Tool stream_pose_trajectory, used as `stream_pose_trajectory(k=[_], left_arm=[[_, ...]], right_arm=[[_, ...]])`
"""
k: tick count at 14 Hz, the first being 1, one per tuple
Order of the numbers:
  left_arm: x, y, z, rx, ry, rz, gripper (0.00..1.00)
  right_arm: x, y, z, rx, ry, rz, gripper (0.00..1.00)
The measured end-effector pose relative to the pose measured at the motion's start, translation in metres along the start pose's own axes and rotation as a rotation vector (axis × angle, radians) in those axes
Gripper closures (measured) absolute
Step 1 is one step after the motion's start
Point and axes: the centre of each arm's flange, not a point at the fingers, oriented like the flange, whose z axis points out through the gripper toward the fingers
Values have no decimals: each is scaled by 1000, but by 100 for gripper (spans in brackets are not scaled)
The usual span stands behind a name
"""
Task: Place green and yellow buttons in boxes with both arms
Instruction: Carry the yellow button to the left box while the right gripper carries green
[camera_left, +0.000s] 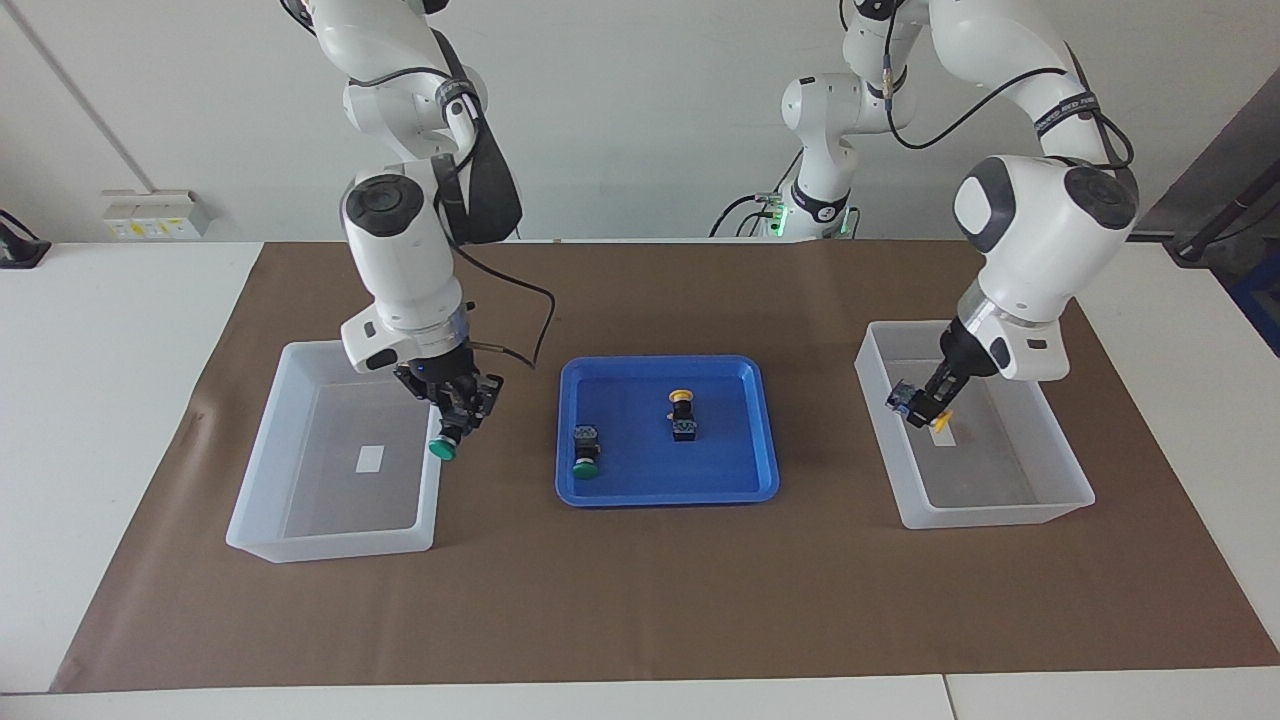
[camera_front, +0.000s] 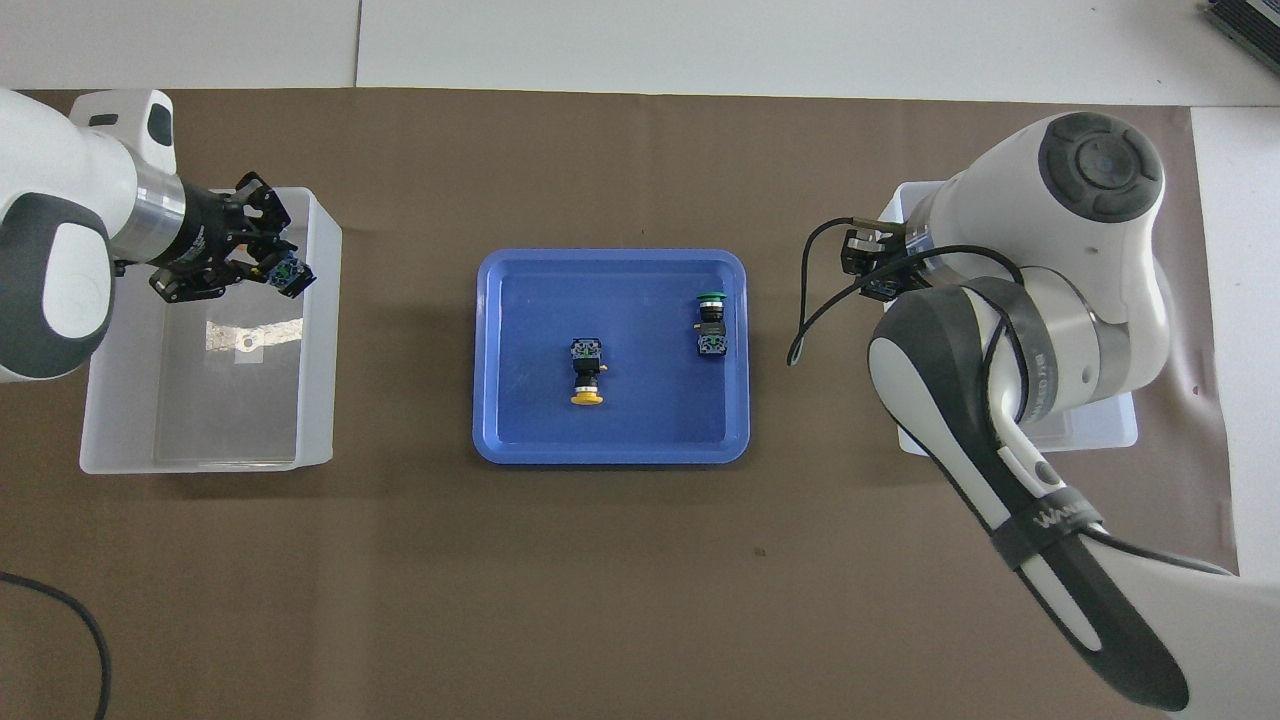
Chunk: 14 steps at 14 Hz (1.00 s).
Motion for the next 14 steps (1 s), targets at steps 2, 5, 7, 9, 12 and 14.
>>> stream_pose_trajectory(k=[2, 5, 7, 9, 12, 14], left_arm=[[30, -42, 9, -10, 34, 85, 59], [39, -86, 51, -6, 59, 172, 59], [33, -91, 67, -1, 54, 198, 59], [24, -91, 77, 0, 54, 216, 59], [17, -91, 82, 0, 56, 233, 59], [16, -91, 80, -1, 59, 236, 55]], right_arm=[[11, 34, 10, -2, 6, -56, 59], [18, 61, 23, -6, 5, -116, 59], [23, 77, 38, -7, 5, -141, 59], [30, 101, 55, -11, -8, -169, 59], [40, 129, 74, -10, 10, -197, 59], [44, 138, 89, -9, 9, -190, 59]])
